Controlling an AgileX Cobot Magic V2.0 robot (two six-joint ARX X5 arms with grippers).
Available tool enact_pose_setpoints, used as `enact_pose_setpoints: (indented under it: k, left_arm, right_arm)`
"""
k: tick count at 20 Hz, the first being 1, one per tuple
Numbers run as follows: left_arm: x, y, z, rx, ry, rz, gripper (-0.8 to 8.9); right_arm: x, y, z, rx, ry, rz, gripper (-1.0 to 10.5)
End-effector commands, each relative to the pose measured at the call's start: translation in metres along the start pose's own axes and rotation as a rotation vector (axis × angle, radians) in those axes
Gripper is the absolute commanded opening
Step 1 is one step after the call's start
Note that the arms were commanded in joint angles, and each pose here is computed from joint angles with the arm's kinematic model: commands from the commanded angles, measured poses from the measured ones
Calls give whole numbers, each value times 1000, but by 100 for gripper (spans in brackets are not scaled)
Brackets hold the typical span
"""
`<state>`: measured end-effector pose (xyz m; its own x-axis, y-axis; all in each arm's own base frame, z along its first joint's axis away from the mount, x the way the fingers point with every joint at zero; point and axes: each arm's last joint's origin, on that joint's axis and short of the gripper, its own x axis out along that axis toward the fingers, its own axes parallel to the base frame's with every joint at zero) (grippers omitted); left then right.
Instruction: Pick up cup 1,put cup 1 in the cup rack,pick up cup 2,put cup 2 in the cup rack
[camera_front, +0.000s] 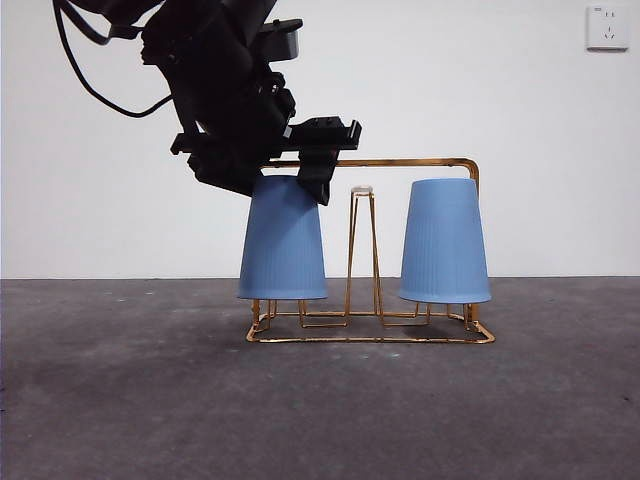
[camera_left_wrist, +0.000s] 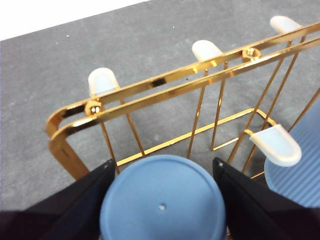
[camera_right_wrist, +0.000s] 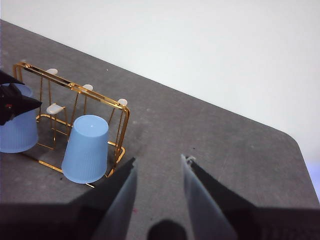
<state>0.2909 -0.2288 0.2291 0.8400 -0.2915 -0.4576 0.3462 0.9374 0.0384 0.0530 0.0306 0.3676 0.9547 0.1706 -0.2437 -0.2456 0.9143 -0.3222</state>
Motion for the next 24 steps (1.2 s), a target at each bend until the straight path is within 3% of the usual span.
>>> enact_pose_setpoints:
  k: [1, 5, 8, 9, 13, 15, 19, 24]
  left_arm:
    - [10, -2, -18, -6, 86, 11, -6]
    - [11, -1, -25, -6, 144, 20, 33]
    - [11, 1, -26, -6, 163, 25, 364]
    - [11, 1, -27, -6, 172, 23, 415]
    - [10, 2, -30, -16, 197, 28, 435]
    - [10, 2, -30, -18, 202, 23, 513]
    - [9, 2, -31, -24, 221, 6, 512]
    - [-1, 4, -36, -9, 328, -2, 512]
  right_arm:
    - [1, 1, -1, 12, -1, 3, 157]
    - [1, 1, -1, 12, -1, 3, 157]
    - [1, 1, -1, 12, -1, 3, 157]
    - [1, 1, -1, 12, -1, 3, 157]
    - [1, 1, -1, 12, -1, 3, 157]
    - [1, 1, -1, 12, -1, 3, 157]
    - [1, 1, -1, 11, -1, 3, 157]
    - [1, 1, -3, 1, 15, 6, 157]
